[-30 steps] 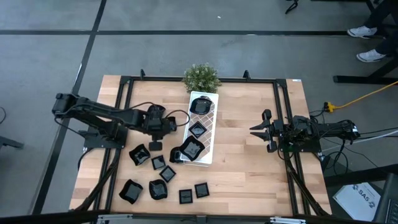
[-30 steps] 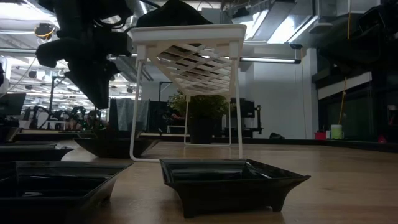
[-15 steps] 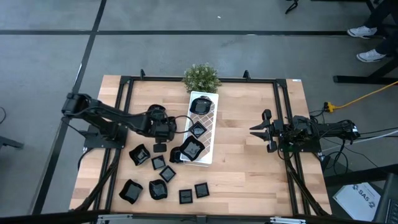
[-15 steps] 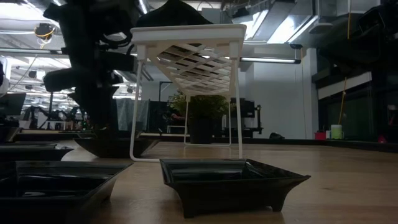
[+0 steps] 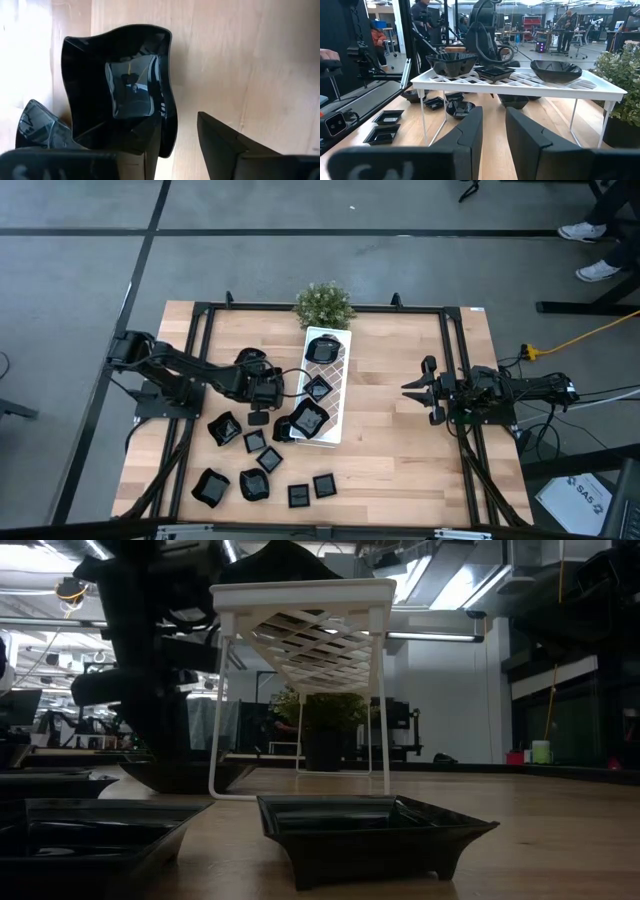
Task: Pick & Place Mini shaped plates
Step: Stack the top distorted square plate on top of the distorted square plate on the shelf
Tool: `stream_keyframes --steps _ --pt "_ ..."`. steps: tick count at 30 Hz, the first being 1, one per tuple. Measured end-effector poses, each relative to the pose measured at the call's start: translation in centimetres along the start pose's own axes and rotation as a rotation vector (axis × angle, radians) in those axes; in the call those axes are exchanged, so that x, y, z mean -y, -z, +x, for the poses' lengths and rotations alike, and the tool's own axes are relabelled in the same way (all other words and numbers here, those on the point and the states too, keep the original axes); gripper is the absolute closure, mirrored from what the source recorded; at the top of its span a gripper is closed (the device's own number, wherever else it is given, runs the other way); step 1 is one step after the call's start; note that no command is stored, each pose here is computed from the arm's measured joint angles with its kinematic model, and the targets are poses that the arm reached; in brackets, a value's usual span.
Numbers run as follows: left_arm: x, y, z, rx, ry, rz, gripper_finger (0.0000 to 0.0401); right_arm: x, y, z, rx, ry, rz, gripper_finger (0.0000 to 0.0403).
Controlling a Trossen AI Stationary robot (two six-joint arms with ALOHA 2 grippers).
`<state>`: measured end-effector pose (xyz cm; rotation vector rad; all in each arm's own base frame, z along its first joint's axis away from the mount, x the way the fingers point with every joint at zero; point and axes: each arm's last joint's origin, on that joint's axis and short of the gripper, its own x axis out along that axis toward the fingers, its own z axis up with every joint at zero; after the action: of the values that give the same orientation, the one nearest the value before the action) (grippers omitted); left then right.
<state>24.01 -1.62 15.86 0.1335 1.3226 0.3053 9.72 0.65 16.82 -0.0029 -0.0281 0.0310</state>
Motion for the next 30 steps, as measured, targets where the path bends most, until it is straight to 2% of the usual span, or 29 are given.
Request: stream_keyframes --steps 6,14,30 --pt "0.05 -0.15 0.07 0.012 0.002 -0.004 0.0318 0.00 0.00 0.00 0.000 0.000 0.000 0.0318" --pt "0.09 -0.34 0.08 0.031 0.005 -0.011 0.0393 0.00 0.00 0.00 0.000 0.000 0.000 0.0318" --pt "-0.06 0.01 -0.01 0.003 -0.021 -0.055 0.0399 0.00 0.00 0.00 0.000 0.000 0.000 0.0318"
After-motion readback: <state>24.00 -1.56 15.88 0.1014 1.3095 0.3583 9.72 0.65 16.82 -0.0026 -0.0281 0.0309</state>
